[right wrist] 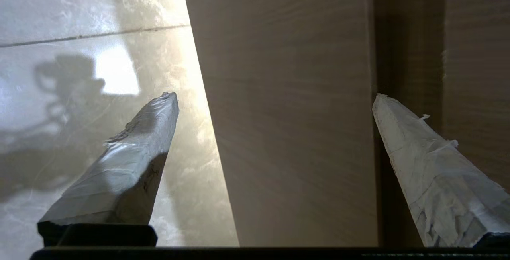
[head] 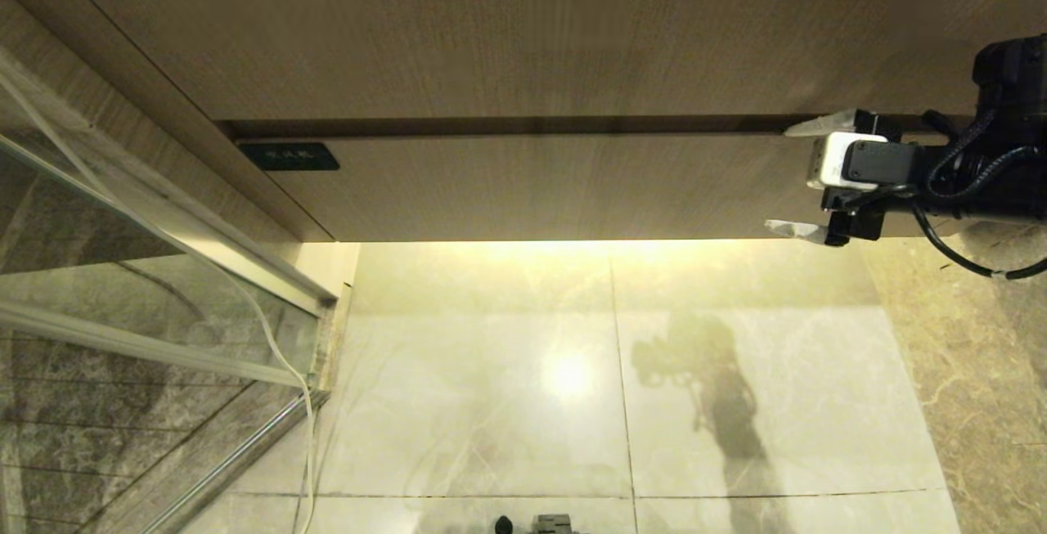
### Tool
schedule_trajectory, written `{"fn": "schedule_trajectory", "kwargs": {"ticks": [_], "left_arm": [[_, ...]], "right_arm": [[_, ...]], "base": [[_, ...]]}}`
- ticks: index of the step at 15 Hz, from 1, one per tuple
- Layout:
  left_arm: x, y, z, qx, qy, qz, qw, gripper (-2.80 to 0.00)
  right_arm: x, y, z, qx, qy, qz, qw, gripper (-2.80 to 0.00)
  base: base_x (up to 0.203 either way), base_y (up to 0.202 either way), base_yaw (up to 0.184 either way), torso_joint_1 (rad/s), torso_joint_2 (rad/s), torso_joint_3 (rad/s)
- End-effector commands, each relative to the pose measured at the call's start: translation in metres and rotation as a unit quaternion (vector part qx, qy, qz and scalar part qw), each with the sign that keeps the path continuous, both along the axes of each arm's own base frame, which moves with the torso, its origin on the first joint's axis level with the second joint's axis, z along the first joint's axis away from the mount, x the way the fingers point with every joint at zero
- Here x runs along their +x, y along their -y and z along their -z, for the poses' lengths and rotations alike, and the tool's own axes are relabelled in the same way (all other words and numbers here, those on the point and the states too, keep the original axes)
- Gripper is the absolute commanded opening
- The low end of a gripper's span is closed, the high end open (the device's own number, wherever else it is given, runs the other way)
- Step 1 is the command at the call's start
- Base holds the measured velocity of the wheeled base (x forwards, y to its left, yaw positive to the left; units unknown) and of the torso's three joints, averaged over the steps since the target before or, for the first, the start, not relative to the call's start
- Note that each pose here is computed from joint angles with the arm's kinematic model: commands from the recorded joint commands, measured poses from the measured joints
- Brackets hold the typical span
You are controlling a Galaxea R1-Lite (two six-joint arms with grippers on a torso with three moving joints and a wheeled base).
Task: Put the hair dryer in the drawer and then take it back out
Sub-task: Pull open the drawer
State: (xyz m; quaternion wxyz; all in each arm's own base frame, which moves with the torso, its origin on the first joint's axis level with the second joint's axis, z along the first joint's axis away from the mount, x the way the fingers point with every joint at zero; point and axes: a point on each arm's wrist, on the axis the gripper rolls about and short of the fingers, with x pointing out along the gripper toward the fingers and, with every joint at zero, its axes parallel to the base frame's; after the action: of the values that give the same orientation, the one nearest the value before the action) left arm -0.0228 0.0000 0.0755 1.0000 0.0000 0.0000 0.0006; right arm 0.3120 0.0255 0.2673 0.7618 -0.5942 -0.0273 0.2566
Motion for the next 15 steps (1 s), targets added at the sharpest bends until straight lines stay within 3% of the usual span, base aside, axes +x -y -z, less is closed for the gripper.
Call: {"fn": "schedule_trajectory", "kwargs": {"ticks": [1, 15], "left_arm": [[0.0, 0.0, 0.0, 0.0, 0.0, 0.0, 1.0, -2.8], [0.0, 0.0, 0.0, 0.0, 0.0, 0.0, 1.0, -2.8]], "right_arm": [[0.004, -0.001, 0.003, -0.001, -0.004, 0.003, 1.0, 0.0], [-0.012, 0.0, -0.006, 0.026, 0.004, 0.012, 1.0, 0.0]], "base": [[0.0, 0.0, 0.0, 0.0, 0.0, 0.0], [0.0, 0.0, 0.0, 0.0, 0.0, 0.0]]}}
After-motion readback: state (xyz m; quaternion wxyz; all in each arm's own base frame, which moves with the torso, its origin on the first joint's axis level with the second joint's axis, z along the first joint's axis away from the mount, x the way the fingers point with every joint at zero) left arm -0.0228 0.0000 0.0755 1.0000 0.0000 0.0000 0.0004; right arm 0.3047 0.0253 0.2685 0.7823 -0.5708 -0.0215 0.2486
